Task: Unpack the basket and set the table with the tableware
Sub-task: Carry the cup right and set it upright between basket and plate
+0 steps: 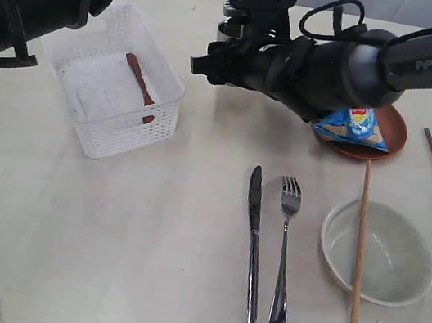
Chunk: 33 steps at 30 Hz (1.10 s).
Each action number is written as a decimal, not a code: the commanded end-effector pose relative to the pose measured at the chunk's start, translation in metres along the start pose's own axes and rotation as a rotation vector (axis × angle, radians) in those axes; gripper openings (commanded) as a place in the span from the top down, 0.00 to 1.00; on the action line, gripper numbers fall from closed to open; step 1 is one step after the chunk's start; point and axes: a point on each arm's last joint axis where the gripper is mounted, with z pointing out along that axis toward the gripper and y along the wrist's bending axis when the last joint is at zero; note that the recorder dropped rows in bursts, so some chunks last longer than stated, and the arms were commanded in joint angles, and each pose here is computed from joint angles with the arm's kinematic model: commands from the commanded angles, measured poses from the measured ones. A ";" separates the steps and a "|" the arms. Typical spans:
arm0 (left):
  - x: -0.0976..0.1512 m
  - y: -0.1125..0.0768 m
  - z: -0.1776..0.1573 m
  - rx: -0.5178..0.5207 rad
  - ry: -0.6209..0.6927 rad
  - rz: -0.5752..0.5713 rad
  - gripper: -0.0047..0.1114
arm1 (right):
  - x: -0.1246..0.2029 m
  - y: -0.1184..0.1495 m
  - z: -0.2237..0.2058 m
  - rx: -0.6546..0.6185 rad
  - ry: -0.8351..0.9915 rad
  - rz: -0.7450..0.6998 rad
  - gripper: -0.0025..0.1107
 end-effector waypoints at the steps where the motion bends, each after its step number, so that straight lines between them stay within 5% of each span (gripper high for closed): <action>1: -0.002 -0.001 0.000 0.002 -0.015 0.021 0.96 | 0.006 0.001 -0.005 0.008 -0.130 0.054 0.98; 25: -0.002 -0.001 0.000 0.001 -0.017 0.017 0.96 | 0.053 -0.002 0.005 -0.006 -0.153 0.037 0.98; 27: -0.002 -0.001 0.000 0.001 -0.017 0.017 0.96 | 0.054 -0.001 0.005 -0.023 -0.147 0.013 0.88; 31: -0.002 -0.001 0.000 0.001 -0.017 0.017 0.96 | 0.054 0.000 0.005 -0.031 -0.149 -0.002 0.21; 33: -0.002 -0.001 0.000 0.001 -0.017 0.017 0.96 | 0.054 0.000 0.005 -0.032 -0.136 -0.012 0.14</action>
